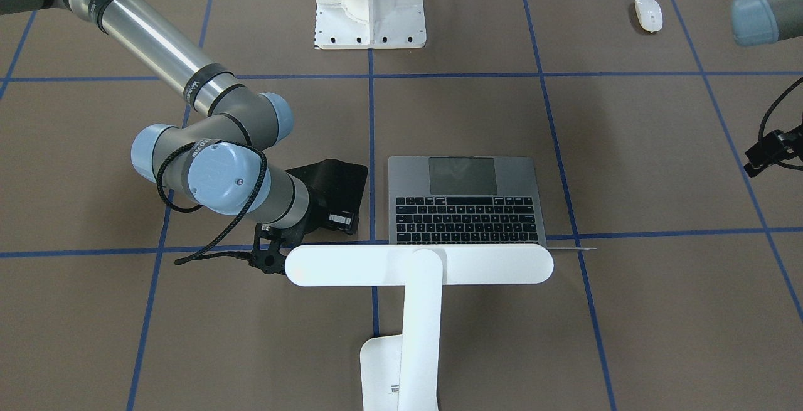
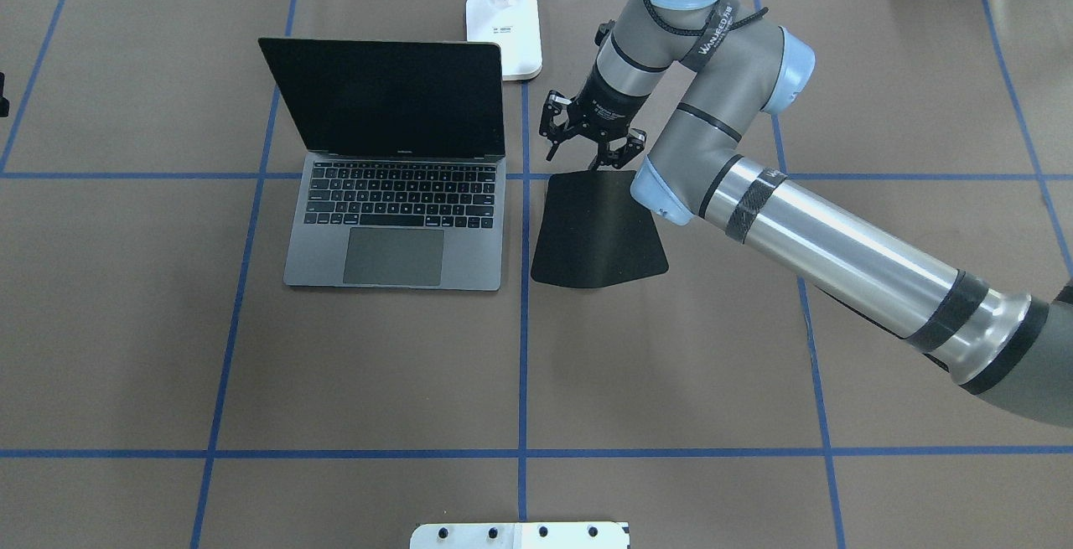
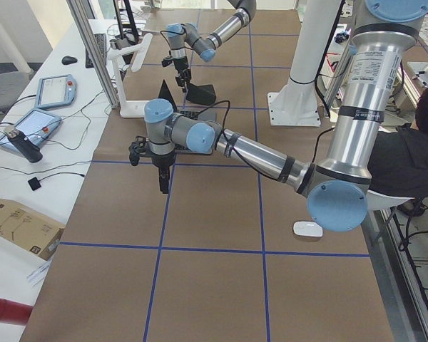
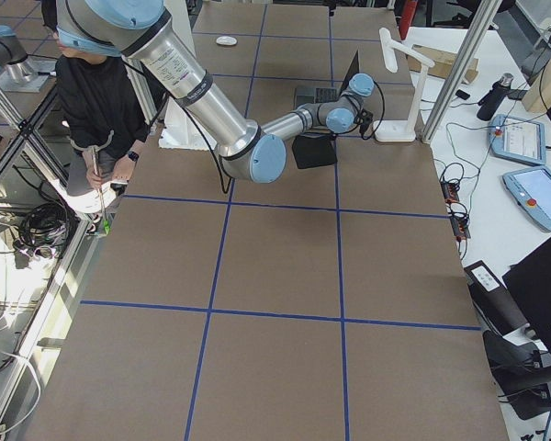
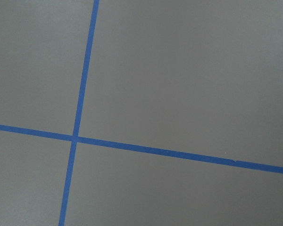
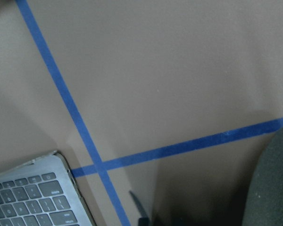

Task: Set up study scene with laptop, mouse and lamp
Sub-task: 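Lower the mouse pad flat beside the laptop with the right gripper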

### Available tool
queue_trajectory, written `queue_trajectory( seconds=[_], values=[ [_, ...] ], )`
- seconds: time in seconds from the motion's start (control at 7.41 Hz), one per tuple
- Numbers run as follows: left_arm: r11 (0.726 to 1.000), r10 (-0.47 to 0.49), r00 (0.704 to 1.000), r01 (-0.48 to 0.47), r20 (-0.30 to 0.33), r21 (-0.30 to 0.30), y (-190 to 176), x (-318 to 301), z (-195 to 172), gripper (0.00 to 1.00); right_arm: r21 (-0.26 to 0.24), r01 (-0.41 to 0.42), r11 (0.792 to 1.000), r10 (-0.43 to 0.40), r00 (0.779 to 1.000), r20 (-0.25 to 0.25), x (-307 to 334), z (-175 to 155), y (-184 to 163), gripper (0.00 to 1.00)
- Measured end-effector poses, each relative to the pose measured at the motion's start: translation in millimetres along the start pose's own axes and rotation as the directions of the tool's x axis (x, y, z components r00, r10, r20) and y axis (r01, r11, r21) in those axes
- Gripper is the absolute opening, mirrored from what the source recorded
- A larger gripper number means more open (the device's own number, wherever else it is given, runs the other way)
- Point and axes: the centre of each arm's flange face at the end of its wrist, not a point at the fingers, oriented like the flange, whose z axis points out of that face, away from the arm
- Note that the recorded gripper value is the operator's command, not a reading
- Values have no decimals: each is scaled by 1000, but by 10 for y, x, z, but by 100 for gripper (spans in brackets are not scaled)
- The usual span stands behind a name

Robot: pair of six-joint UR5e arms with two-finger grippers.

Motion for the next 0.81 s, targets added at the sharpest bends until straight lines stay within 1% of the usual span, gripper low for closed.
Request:
queue_trajectory(
  seconds=[0.13, 0.27, 0.4, 0.54, 0.67, 0.81],
  values=[
    [1000, -1, 1000, 1, 0, 0, -1, -2, 2, 99, 53, 23, 998, -24, 1000, 16, -26, -31, -28, 100],
    [1000, -2, 1000, 2, 0, -1, 0, -2, 3, 99, 117, 46, 992, -50, 998, 32, -54, -68, -64, 100],
    [1000, -4, 1000, 4, -3, -4, 3, 0, 4, 99, 182, 65, 981, -75, 996, 46, -78, -105, -103, 100],
    [1000, -3, 1000, 3, -9, -7, 7, 1, 4, 99, 232, 73, 970, -87, 995, 52, -85, -149, -152, 100],
    [1000, -1, 1000, 1, -12, -9, 16, -10, 3, 100, 262, 70, 963, -88, 995, 55, -63, -209, -214, 100],
    [1000, 13, 1000, -13, -15, -7, 70, -74, 28, 100, 279, 61, 958, -80, 995, 57, -5, -289, -288, 100]
  ],
)
